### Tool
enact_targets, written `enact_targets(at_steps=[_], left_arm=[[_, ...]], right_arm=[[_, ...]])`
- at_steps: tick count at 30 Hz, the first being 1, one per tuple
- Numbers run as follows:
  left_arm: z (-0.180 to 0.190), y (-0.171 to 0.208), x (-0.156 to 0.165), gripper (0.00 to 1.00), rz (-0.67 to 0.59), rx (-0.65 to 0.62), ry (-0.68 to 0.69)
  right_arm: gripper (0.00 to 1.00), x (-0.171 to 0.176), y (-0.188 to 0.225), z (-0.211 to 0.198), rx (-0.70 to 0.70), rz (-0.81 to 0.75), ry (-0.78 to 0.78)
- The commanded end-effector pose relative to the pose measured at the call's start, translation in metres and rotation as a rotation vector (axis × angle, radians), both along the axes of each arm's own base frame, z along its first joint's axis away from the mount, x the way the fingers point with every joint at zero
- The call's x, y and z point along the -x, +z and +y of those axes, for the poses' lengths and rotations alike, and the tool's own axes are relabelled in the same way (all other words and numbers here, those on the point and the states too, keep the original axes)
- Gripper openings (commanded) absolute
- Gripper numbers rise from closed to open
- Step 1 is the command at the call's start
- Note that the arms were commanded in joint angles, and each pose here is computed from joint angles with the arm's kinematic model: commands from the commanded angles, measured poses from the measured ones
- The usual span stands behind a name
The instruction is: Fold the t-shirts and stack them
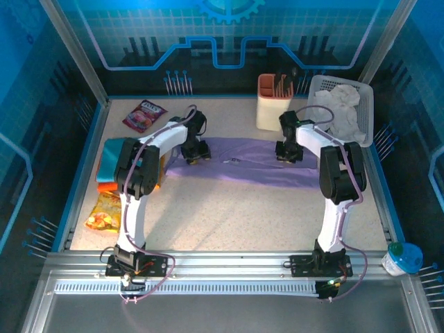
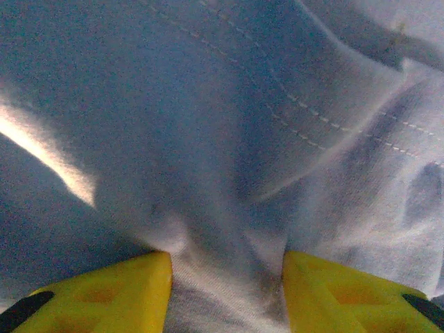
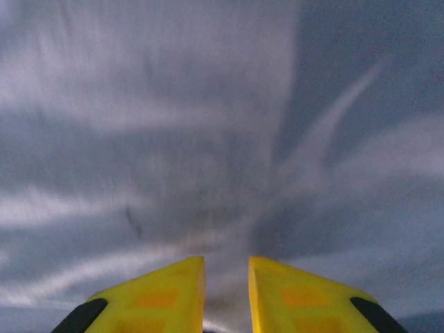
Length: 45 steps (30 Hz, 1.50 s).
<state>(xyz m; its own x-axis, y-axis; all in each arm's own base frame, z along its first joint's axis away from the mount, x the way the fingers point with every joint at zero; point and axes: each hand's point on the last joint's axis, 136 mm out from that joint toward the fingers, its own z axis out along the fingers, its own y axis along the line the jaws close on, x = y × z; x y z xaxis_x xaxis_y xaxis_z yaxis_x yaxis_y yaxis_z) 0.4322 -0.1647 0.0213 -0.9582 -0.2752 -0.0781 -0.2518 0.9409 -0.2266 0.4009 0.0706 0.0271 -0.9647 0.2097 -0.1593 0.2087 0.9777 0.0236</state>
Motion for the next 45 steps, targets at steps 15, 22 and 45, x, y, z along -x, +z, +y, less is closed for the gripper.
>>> enact_targets(at_steps=[15, 22, 45], left_arm=[[0.031, -0.014, -0.017, 0.48, 0.058, -0.041, -0.028], [0.008, -0.006, -0.036, 0.44, 0.031, 0.043, -0.067], [-0.092, 0.048, -0.079, 0.5, -0.127, 0.278, -0.248]], right_arm=[[0.25, 0.079, -0.022, 0.039, -0.019, 0.219, 0.109], [0.27, 0.125, -0.023, 0.11, -0.235, 0.273, 0.141], [0.32, 0.219, 0.004, 0.276, -0.426, 0.14, 0.235]])
